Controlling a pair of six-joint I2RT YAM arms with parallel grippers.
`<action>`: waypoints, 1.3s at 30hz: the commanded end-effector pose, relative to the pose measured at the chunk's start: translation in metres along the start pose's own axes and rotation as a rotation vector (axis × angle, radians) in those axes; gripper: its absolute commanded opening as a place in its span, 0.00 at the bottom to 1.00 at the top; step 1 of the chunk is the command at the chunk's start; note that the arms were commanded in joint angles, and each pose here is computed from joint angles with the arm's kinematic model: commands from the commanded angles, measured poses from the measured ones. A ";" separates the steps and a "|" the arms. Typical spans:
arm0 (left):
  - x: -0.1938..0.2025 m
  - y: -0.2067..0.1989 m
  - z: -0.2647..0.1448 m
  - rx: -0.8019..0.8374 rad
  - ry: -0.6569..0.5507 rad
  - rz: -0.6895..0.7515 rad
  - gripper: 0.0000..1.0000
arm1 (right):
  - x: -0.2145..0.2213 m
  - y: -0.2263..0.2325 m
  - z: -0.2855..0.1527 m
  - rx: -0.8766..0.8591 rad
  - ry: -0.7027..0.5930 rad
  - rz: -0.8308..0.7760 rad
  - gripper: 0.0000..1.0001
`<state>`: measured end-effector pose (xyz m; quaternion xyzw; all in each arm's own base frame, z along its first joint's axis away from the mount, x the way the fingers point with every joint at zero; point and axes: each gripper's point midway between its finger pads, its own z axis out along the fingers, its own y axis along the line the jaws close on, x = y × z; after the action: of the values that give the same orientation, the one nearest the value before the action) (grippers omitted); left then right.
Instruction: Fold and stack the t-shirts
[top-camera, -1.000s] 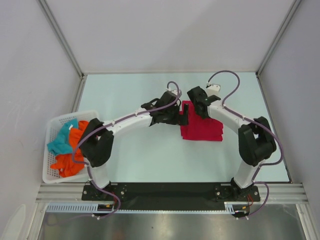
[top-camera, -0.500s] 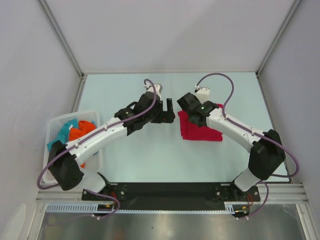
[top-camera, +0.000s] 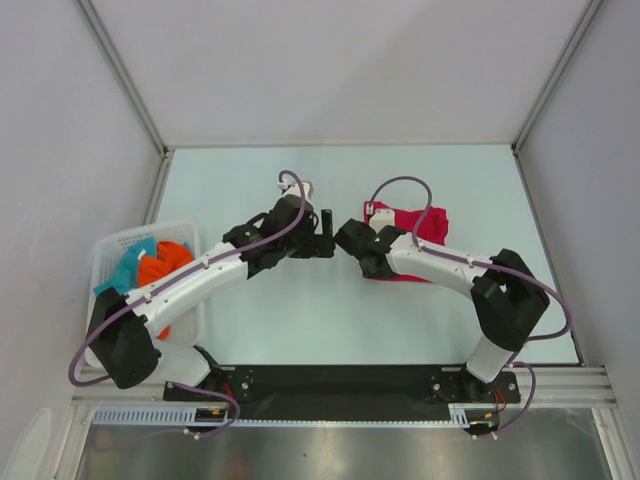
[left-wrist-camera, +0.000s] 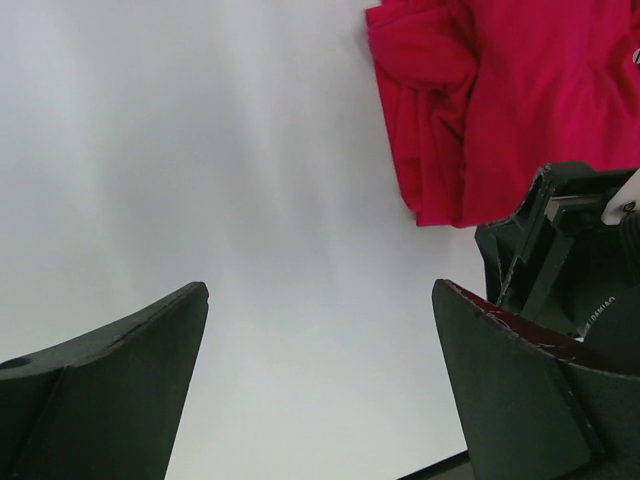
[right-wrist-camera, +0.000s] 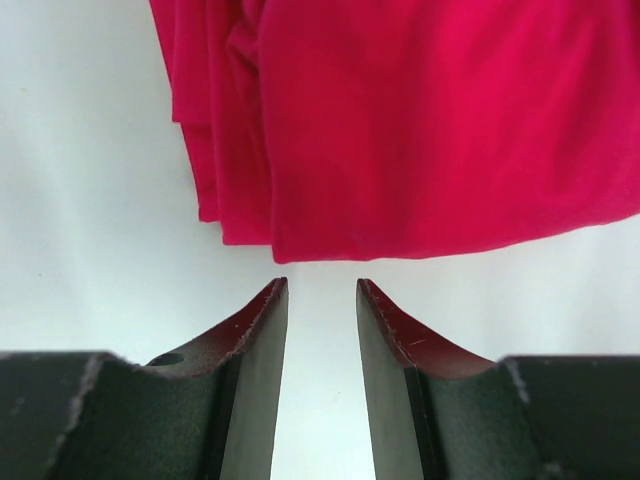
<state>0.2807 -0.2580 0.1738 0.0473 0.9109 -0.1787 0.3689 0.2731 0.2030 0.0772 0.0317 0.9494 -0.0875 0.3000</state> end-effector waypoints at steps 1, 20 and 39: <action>-0.014 -0.011 -0.001 0.041 -0.040 -0.027 0.99 | 0.001 0.031 -0.006 -0.046 -0.010 -0.010 0.39; -0.026 0.019 -0.009 -0.007 -0.082 -0.057 1.00 | 0.043 0.031 0.081 -0.023 0.159 0.014 0.39; -0.031 0.021 -0.006 0.010 -0.074 -0.049 0.99 | -0.028 -0.037 0.141 0.109 0.134 0.173 0.39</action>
<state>0.2980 -0.2318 0.1798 0.0134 0.9076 -0.1780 0.3801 0.3418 0.1963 0.0184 0.1008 0.9693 -0.0326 0.2217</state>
